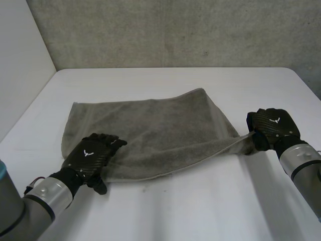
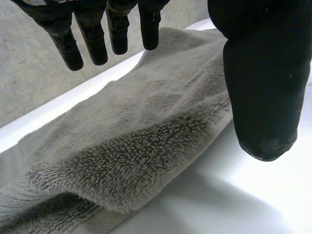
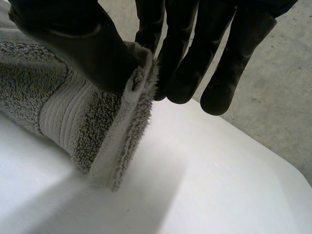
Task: Fold the towel.
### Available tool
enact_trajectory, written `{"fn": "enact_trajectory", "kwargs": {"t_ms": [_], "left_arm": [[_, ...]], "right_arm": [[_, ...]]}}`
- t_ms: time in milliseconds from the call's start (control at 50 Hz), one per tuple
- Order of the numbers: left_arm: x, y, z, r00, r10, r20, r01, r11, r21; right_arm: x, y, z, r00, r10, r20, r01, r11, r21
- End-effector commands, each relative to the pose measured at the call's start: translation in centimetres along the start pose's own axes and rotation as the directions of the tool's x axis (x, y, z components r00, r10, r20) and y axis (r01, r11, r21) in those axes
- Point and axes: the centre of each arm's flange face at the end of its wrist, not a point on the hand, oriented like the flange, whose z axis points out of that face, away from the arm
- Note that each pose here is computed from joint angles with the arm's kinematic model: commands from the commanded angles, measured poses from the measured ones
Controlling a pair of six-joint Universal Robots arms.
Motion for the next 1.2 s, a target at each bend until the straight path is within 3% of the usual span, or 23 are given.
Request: {"fn": "enact_trajectory", "kwargs": {"t_ms": [20,260,480,720,880,1060,1200], "left_arm": [[0.7,1.7,1.6,0.999,0.028,0.028,-0.028,1.000,-0.013],[1.4,2.1,3.1,0.999,0.048,0.025,-0.048,0.999,0.010],[-1.6,0.5,4.1,0.968,0.044,0.248,-0.077,0.990,0.122],[-5.1,-0.9,3.5,0.932,-0.045,0.359,-0.019,0.985,0.173],[-5.2,-2.6,2.2,0.930,-0.109,0.350,0.034,0.977,0.212],[-5.3,-2.0,1.8,0.928,-0.114,0.354,0.064,0.987,0.149],[-5.7,-1.8,0.4,0.927,-0.102,0.362,0.103,0.995,0.015]], "right_arm": [[-0.1,0.1,-0.1,1.000,0.000,0.002,0.000,1.000,-0.006],[-0.1,0.2,-0.2,1.000,-0.002,0.001,0.002,1.000,-0.011],[0.0,0.2,-0.2,1.000,-0.004,0.000,0.004,1.000,-0.012],[-0.1,0.2,-0.2,1.000,-0.009,0.004,0.009,1.000,-0.013],[-0.1,0.2,-0.3,1.000,-0.012,0.006,0.012,1.000,-0.014],[-0.1,0.1,-0.4,1.000,-0.014,0.004,0.014,1.000,-0.013],[-0.1,-0.8,-1.0,0.999,-0.036,0.016,0.036,0.999,-0.032]]}}
